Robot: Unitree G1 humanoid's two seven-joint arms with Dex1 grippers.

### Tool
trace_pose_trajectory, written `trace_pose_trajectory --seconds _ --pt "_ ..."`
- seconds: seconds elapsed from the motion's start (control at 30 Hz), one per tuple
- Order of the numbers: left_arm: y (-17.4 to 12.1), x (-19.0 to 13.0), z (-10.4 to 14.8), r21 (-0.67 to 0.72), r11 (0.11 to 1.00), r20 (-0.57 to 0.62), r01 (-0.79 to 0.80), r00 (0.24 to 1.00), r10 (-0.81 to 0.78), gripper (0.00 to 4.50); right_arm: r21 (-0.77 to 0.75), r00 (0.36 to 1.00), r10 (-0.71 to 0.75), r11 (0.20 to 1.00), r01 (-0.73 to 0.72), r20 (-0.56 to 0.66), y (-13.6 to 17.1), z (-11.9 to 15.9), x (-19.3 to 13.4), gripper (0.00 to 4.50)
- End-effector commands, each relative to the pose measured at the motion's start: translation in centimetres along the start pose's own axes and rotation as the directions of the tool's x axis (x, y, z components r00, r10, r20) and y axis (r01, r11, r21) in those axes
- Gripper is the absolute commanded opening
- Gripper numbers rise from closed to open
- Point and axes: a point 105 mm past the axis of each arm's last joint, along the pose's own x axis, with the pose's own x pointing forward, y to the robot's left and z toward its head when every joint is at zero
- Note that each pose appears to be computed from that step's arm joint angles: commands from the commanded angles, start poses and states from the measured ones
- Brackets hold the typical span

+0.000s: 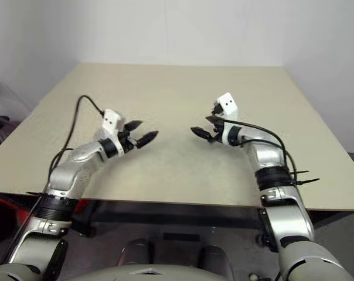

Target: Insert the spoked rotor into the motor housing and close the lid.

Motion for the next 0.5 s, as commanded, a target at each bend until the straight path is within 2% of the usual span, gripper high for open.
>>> trace_pose_trajectory --seconds 0.03,0.17,0.5 --pt "-0.46 0.75 0.97 0.083 0.996 0.034 0.033 0.999 -0.036 4.48 -0.048 1.0 0.025 0.999 -0.024 0.007 0.2 0.35 -0.6 4.44" --pt "-0.65 1.13 0.59 0.087 0.995 0.034 0.052 0.998 -0.055 4.48 -0.053 1.0 0.003 0.999 -0.003 -0.012 -0.13 -0.24 -0.89 4.44" --pt "-0.93 1.39 0.15 0.078 0.995 0.029 0.07 0.997 -0.072 4.48 -0.029 0.999 -0.04 0.999 0.04 0.026 -0.41 0.33 -0.78 4.44"
